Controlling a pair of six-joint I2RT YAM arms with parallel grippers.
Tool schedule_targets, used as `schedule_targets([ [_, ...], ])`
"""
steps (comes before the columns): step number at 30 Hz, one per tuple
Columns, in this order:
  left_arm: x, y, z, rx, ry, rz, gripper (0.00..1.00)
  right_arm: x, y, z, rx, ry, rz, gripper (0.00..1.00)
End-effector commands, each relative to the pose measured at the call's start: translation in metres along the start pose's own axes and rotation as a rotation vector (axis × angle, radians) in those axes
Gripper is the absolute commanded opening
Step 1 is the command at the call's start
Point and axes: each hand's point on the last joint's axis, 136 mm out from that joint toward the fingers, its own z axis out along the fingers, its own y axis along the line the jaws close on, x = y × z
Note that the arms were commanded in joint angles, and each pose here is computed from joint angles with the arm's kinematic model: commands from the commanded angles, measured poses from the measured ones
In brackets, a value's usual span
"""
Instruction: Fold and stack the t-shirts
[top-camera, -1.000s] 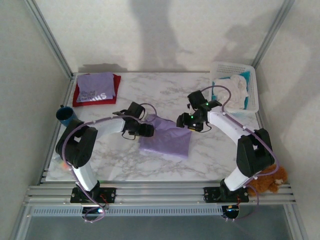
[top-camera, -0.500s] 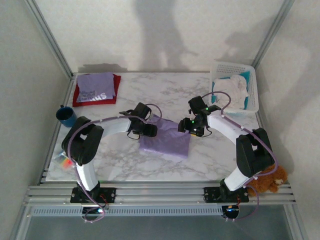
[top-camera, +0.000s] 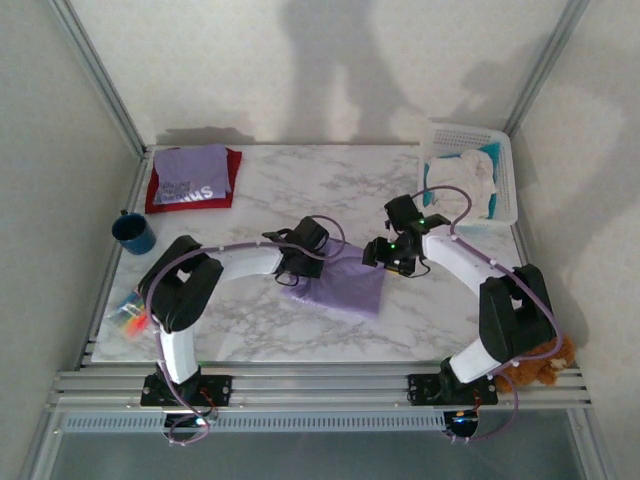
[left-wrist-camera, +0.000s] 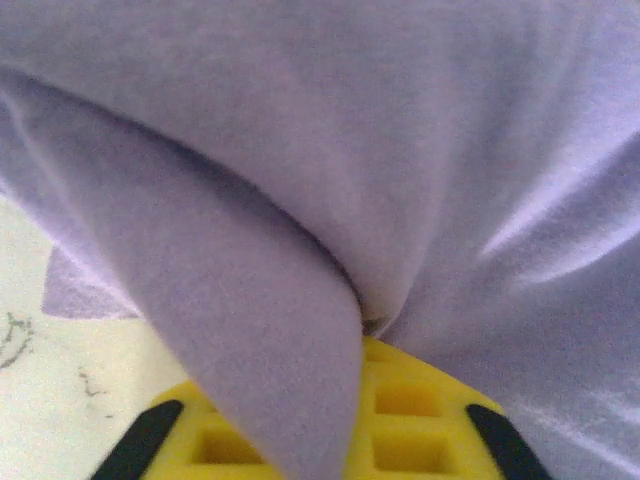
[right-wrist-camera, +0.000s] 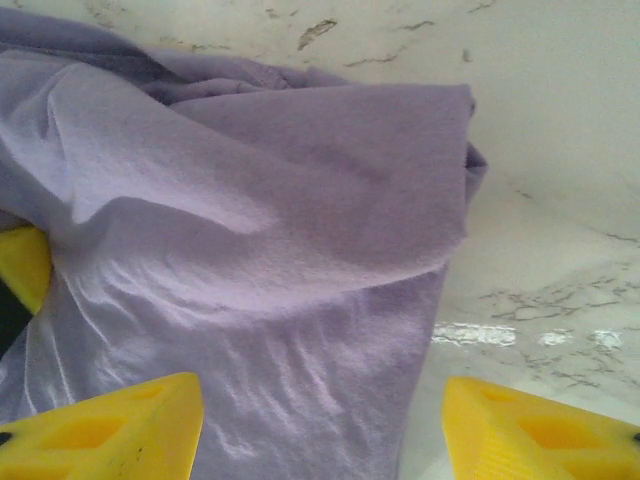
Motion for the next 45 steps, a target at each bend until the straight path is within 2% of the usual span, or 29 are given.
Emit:
schedule_targets([
  [1, 0.041, 0.041, 0.02, -0.191, 0.137, 0.026, 0.0, -0.002, -0.006, -0.007, 0.005, -0.031, -0.01, 0.65],
  [15, -0.095, 0.117, -0.022, -0.386, -0.051, 0.178, 0.0, 0.001, -0.016, -0.022, 0.002, -0.049, -0.017, 0.65],
  [22, -0.153, 0.151, -0.027, -0.367, -0.126, 0.104, 0.0, 0.002, -0.013, -0.023, -0.008, -0.03, -0.027, 0.65],
  [26, -0.185, 0.172, -0.041, -0.51, -0.186, 0.116, 0.0, -0.001, -0.009, -0.031, -0.01, -0.029, -0.04, 0.65],
  [30, -0.211, 0.188, -0.048, -0.612, -0.199, 0.14, 0.0, -0.005, -0.004, -0.04, -0.017, -0.036, -0.05, 0.65],
  [36, -0.248, 0.182, -0.053, -0.523, -0.229, 0.172, 0.0, -0.005, -0.003, -0.043, -0.017, -0.035, -0.048, 0.65],
  [39, -0.261, 0.19, -0.051, -0.484, -0.229, 0.15, 0.0, -0.005, -0.002, -0.043, -0.023, -0.036, -0.043, 0.64],
  [45, -0.27, 0.225, -0.066, -0.594, -0.237, 0.075, 0.0, -0.009, 0.0, -0.044, -0.022, -0.039, -0.047, 0.64],
])
